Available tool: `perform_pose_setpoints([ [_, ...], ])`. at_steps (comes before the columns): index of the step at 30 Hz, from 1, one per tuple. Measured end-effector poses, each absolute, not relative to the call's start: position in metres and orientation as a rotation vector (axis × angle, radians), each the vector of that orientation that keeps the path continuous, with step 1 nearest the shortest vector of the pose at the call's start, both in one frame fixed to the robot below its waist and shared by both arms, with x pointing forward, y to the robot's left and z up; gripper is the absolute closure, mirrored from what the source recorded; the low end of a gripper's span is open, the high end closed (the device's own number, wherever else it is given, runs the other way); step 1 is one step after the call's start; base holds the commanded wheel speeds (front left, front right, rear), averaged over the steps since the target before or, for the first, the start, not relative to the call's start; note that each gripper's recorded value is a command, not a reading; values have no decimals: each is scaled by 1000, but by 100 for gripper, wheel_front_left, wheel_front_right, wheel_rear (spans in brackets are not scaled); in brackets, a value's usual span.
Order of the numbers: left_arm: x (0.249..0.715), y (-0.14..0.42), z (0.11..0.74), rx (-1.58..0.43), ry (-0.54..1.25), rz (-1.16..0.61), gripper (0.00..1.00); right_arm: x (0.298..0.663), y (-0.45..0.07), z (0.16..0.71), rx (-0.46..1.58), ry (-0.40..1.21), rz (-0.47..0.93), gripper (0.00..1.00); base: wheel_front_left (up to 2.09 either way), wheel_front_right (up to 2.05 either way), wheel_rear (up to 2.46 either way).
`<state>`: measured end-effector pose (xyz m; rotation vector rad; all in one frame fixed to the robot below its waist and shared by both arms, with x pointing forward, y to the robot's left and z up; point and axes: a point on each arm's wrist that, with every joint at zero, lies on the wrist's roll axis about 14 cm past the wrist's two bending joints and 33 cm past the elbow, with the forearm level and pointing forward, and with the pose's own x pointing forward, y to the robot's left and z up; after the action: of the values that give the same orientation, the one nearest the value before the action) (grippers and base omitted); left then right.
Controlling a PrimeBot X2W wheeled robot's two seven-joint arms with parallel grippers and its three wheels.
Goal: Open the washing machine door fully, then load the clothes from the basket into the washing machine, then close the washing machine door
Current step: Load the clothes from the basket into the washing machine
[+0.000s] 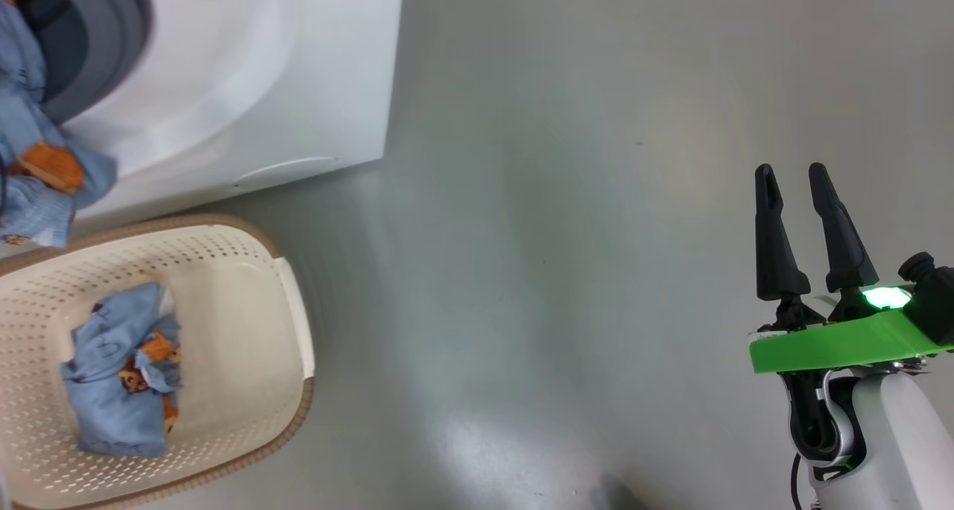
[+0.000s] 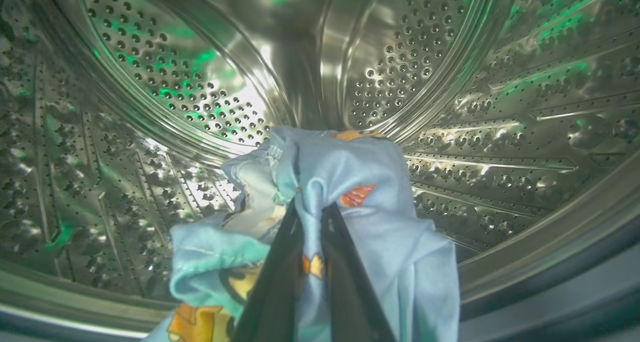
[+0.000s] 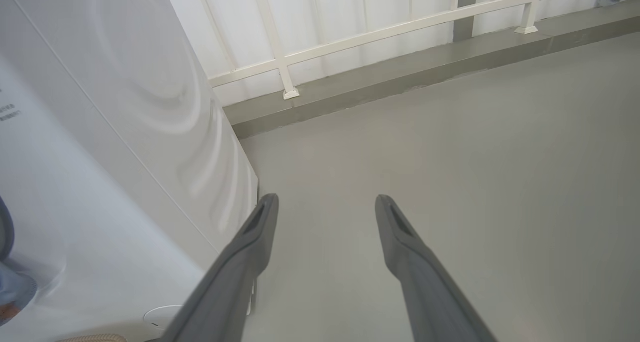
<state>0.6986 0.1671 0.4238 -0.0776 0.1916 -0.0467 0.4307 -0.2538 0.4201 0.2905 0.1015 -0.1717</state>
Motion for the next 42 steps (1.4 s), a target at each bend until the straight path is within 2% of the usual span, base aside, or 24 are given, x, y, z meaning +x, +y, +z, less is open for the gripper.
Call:
perform_pose_setpoints([
  [5, 718, 165, 437, -70, 136, -52, 100, 428, -259, 417, 283, 111, -191, 0, 0, 0, 0],
  [14, 747, 180, 523, -140, -202, -14, 100, 434, -261, 410, 276, 117, -200, 0, 0, 0, 0],
  [19, 737, 168, 480, -119, -107, -46, 100, 438, -257, 409, 281, 118, -188, 0, 0, 0, 0],
  [20, 733, 165, 469, -110, -75, -56, 80, 438, -256, 409, 283, 117, -185, 0, 0, 0, 0],
  [21, 730, 163, 459, -100, -46, -63, 55, 439, -255, 409, 284, 117, -183, 0, 0, 0, 0],
  [22, 728, 161, 449, -90, -15, -69, 3, 439, -254, 410, 285, 116, -181, 0, 0, 0, 0],
  [23, 726, 161, 441, -83, 12, -70, 0, 439, -253, 410, 286, 115, -179, 0, 0, 0, 0],
  [35, 703, 163, 394, -31, 268, -70, 0, 440, -247, 422, 298, 86, -155, 0, 0, 0, 0],
  [42, 702, 165, 411, -33, 239, -68, 0, 441, -241, 430, 303, 70, -135, 0, 0, 0, 0],
])
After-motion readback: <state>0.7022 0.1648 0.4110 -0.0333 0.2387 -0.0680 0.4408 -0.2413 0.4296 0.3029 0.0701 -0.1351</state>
